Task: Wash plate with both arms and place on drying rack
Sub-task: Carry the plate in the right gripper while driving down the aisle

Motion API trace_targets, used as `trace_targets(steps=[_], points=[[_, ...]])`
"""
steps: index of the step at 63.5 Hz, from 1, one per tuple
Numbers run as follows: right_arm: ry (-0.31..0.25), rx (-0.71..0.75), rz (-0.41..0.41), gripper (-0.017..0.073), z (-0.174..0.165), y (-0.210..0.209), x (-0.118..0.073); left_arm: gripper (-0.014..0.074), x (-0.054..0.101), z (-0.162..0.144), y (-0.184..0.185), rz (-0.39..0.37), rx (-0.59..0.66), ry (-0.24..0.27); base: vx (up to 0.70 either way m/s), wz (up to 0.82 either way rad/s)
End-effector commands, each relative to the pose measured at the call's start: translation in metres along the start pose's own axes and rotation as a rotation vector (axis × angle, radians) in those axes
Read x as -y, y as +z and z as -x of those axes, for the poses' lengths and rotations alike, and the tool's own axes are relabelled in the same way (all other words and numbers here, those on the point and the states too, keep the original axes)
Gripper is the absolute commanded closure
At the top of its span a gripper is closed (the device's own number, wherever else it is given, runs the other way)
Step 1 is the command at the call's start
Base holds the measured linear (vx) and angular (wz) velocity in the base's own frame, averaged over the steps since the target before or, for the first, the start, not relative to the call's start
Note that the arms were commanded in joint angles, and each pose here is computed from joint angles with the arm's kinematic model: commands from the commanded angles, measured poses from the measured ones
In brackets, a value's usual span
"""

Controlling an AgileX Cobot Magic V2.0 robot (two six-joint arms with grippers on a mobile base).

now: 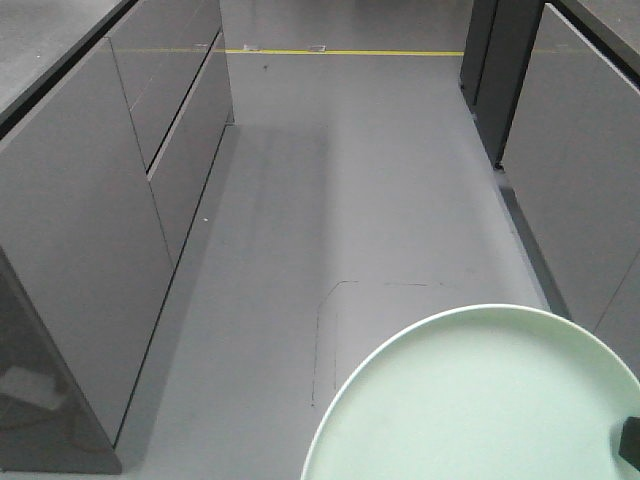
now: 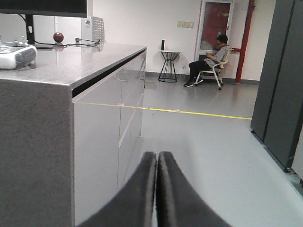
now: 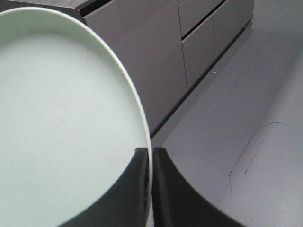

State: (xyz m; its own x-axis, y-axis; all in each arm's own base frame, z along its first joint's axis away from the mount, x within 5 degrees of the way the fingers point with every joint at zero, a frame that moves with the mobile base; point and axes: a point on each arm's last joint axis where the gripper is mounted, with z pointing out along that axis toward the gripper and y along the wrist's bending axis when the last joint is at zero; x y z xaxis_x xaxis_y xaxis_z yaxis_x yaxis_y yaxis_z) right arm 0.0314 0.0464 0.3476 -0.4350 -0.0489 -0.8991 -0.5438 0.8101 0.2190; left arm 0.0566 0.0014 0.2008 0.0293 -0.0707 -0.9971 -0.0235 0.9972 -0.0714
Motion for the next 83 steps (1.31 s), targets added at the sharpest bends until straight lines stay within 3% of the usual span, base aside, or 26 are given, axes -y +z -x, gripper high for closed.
trace_targets(steps=[1, 83], points=[[0.009, 0.083, -0.002, 0.0561, 0.0122, -0.0024, -0.0011, 0.0600, 0.0011, 0.0162, -0.0026, -0.012, 0.114, -0.015, 0.33, -0.04], [0.009, 0.083, -0.001, 0.0561, 0.0123, -0.0024, -0.0012, 0.0600, 0.0011, 0.0162, -0.0026, -0.012, 0.114, -0.015, 0.34, -0.02]])
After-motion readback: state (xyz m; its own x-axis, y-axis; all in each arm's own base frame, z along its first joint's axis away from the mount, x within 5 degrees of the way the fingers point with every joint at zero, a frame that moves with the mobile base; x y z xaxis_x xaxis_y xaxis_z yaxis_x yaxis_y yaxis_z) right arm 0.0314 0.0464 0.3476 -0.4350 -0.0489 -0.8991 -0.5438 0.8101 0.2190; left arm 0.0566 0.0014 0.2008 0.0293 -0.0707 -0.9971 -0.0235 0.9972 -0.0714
